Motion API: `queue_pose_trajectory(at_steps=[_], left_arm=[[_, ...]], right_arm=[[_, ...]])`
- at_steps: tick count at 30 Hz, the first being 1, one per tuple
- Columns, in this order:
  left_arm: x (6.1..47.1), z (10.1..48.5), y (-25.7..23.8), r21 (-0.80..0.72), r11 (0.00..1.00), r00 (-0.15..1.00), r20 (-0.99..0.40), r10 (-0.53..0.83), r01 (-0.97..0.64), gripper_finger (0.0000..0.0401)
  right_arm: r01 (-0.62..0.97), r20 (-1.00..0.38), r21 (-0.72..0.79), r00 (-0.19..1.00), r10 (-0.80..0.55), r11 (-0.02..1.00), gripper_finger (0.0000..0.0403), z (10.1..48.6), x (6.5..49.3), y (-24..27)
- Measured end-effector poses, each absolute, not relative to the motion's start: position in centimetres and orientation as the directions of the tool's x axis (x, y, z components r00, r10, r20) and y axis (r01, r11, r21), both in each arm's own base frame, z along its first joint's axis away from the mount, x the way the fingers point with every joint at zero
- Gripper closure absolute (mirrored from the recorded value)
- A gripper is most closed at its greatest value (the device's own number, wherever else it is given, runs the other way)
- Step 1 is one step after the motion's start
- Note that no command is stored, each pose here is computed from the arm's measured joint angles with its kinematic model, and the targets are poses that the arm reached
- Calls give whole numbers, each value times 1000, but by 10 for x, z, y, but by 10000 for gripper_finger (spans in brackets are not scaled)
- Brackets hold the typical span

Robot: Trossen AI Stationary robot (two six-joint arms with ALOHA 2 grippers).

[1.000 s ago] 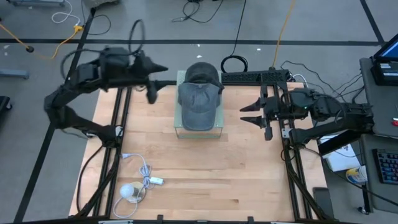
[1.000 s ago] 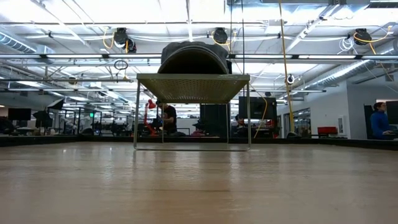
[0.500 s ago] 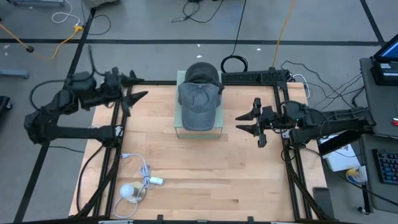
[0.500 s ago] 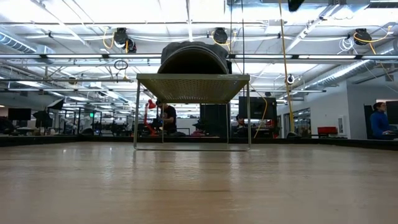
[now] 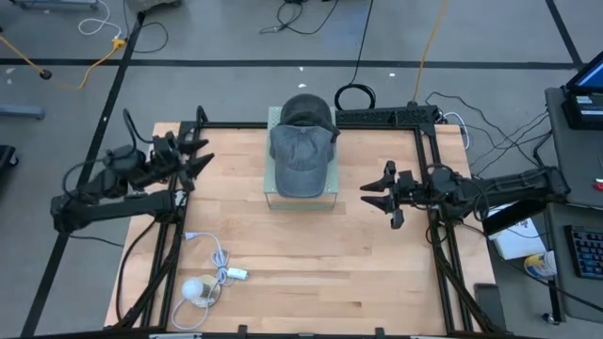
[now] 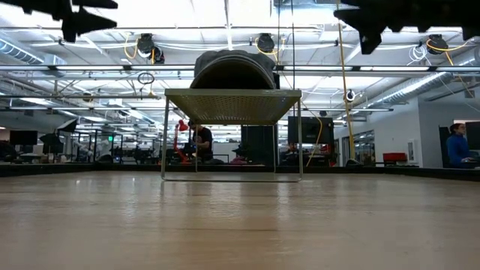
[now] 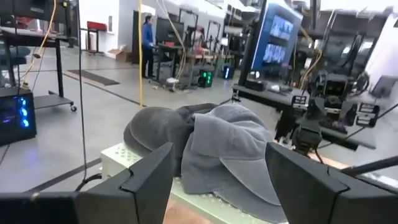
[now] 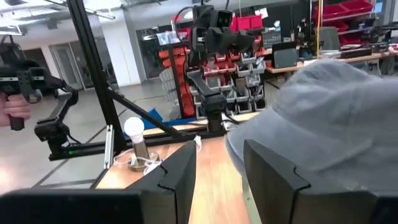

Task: Pick & Place hat
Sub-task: Return to Home Position

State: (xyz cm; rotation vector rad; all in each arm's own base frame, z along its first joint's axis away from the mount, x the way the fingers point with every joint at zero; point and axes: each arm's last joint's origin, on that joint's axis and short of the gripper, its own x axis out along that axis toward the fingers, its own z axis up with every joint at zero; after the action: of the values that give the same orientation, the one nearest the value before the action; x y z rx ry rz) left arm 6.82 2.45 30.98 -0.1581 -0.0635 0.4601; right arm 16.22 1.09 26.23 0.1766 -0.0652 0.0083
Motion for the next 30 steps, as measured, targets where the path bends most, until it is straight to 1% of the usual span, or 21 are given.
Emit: queue_pose_trajectory(at_steps=[6,11,17,23,26,30], left_arm=[[67,273,24,-225,889,894,119,432,-400,144],[66,253,23,-233,891,897,122,425,-390,144],[69,237,24,-231,887,896,103,432,-400,144],[72,230,25,-225,885,897,86,434,-407,144],[74,228,26,-224,889,893,122,433,-400,144],[78,219,27,-225,889,892,132,432,-398,144]], right_arm=[[-22,88,222,996,3,975,273,239,148,10],[-26,99,232,995,3,972,273,219,137,9],[-28,124,233,992,-1,972,273,203,126,8],[-26,122,233,993,-2,972,273,188,120,7],[-32,133,234,991,0,972,273,185,118,7],[-39,168,228,986,0,973,273,188,115,7]])
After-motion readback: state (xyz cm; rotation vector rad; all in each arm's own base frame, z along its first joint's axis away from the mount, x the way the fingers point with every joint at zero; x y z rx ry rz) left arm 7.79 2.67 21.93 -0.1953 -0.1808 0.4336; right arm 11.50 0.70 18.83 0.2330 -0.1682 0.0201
